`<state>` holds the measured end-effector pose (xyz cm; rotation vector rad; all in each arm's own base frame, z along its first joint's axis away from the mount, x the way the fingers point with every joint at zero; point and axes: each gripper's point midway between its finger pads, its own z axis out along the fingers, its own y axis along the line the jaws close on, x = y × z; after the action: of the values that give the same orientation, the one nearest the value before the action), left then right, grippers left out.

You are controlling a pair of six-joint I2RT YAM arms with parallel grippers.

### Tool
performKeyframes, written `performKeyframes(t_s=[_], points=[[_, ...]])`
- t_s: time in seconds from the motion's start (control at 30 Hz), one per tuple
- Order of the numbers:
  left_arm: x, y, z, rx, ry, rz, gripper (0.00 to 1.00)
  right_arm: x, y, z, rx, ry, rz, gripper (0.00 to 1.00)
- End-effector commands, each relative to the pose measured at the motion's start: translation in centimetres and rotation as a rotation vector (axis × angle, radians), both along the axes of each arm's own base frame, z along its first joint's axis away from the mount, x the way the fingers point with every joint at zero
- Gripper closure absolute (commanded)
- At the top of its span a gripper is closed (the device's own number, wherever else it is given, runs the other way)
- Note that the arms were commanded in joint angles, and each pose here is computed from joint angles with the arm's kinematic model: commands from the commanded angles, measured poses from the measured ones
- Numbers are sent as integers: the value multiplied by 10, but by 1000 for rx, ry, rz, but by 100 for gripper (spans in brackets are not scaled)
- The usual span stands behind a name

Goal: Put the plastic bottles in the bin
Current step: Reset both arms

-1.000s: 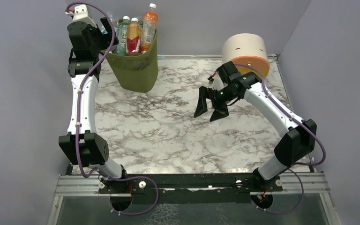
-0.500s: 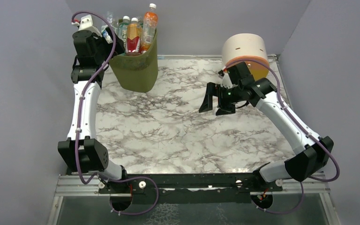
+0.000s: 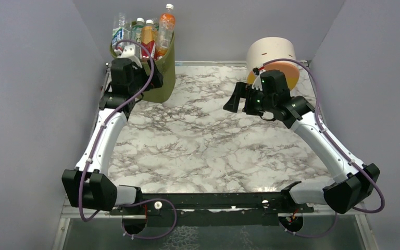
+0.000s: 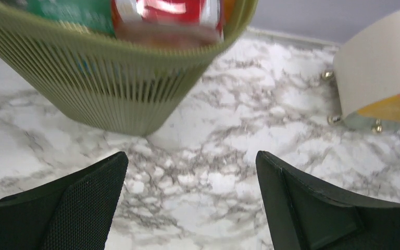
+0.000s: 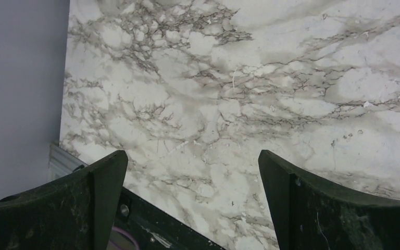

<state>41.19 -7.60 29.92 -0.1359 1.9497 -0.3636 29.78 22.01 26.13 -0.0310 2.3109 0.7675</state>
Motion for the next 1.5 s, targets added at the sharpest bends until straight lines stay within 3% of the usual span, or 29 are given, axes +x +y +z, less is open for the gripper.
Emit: performKeyframes(t_s=[0.0,0.4,0.6,0.77,0.97,1.1,1.2,1.47], points=[[-21,-7,-25,1,10,15,1,24,-4,17,23,-125,-71,1],[-52,-9,-116,-34,120,42,1,31,-33,-10,-11,-255,-213,0],[-69,-25,-147,-24,106,27,1,14,-17,-37,40,-255,-180,0],[-85,-8,-160,13,60,101,1,5,-33,-54,25,-337,-210,0],[-108,30,-153,102,-99,217,1,-12,-54,-56,18,-511,-212,0],[-123,53,-149,197,-205,264,1,-23,-90,-67,-84,-547,-304,1],[-126,55,-149,302,-292,213,1,-23,-118,-65,-188,-603,-392,1],[-121,69,-187,482,-299,221,1,1,-156,-87,-366,-707,-593,1]])
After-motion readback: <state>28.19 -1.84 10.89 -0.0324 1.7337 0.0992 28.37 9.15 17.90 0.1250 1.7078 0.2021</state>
